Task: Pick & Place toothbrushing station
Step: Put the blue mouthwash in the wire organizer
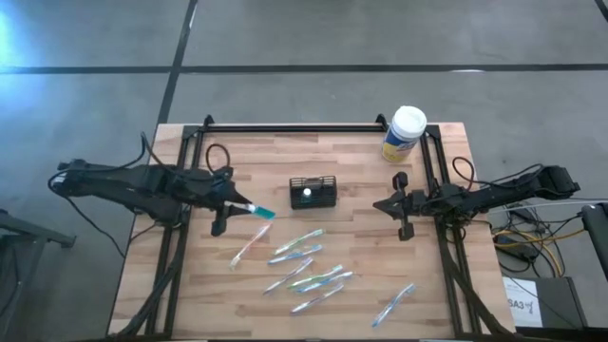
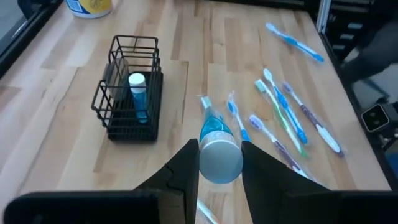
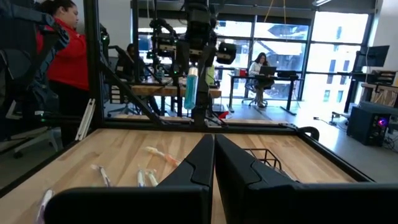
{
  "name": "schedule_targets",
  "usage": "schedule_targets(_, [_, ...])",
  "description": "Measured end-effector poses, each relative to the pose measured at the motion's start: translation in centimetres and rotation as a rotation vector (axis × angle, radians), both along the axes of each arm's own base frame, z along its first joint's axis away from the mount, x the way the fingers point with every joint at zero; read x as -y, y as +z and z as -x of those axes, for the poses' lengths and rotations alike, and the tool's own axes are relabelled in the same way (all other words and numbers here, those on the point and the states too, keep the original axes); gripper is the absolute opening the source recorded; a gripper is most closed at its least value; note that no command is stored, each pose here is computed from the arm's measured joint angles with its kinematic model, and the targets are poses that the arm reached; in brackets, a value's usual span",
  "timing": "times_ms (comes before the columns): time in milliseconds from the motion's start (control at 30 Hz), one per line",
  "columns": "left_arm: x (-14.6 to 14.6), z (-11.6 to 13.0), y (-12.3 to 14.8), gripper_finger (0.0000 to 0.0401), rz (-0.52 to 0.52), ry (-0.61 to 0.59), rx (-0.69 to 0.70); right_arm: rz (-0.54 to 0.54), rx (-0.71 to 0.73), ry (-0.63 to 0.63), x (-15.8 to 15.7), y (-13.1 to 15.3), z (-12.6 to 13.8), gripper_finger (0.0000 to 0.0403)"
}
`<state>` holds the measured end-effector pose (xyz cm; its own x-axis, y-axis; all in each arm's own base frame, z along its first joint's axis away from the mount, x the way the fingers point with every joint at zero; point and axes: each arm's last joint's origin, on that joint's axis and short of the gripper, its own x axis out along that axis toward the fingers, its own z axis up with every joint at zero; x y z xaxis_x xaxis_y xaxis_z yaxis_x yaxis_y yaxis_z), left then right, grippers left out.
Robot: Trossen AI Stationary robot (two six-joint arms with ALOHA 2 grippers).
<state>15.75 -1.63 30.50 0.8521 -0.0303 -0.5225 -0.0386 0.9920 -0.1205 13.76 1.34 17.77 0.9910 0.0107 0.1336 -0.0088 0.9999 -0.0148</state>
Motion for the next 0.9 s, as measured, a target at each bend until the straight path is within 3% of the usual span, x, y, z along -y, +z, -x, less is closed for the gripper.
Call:
schedule_targets(667, [-0.2, 2.2, -8.5, 0.0098, 0.100, 0.027, 0.221, 0.006, -0.001, -0.001, 0.0, 0.0, 0.0, 0.0008])
schedule_targets(900, [-0.3, 2.8, -9.1, 0.0098, 0.124, 0.035, 0.250, 0.006, -0.001, -0.001, 0.0, 0.0, 0.0, 0.0008])
